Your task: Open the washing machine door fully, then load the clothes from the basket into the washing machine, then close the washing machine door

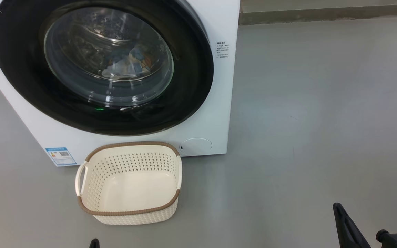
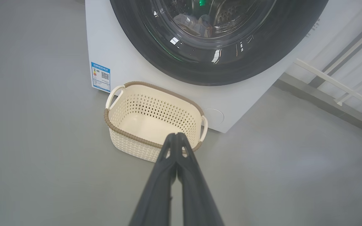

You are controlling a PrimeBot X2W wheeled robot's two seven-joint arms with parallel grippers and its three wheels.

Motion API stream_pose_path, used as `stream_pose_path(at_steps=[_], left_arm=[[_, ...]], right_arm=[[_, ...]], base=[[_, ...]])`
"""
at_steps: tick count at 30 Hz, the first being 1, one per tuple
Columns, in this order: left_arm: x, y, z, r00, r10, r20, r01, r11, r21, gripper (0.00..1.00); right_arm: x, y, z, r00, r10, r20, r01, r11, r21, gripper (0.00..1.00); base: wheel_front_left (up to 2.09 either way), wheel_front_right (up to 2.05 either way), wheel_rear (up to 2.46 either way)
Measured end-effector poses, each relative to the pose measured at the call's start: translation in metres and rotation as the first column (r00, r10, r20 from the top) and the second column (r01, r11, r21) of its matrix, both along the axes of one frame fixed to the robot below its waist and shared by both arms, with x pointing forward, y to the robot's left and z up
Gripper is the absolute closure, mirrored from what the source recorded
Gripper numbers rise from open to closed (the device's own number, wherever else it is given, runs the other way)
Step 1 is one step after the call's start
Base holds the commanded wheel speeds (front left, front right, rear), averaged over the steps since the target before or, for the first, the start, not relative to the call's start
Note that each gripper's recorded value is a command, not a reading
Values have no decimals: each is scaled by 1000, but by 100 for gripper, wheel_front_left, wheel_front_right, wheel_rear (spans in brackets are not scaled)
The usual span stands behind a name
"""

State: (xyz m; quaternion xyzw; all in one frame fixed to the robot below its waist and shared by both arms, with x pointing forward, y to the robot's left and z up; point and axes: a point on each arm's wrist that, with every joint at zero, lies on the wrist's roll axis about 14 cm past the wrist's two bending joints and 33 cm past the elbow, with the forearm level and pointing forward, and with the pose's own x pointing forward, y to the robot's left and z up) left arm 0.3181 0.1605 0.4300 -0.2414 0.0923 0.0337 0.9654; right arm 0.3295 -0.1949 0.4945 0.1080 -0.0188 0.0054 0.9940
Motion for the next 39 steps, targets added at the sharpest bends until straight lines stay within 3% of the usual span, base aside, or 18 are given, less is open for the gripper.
stream_pose_path(at_steps=[18, 39], left_arm=[[4, 6, -2, 999, 43, -32, -47, 987, -154, 100], [15, 11, 2, 996, 80, -45, -91, 932, -351, 100]], right_arm=[[5, -5, -6, 999, -27, -35, 34, 980, 198, 100], [14, -10, -9, 997, -44, -63, 67, 896, 439, 100]], base=[[0, 0, 0], [0, 0, 0]])
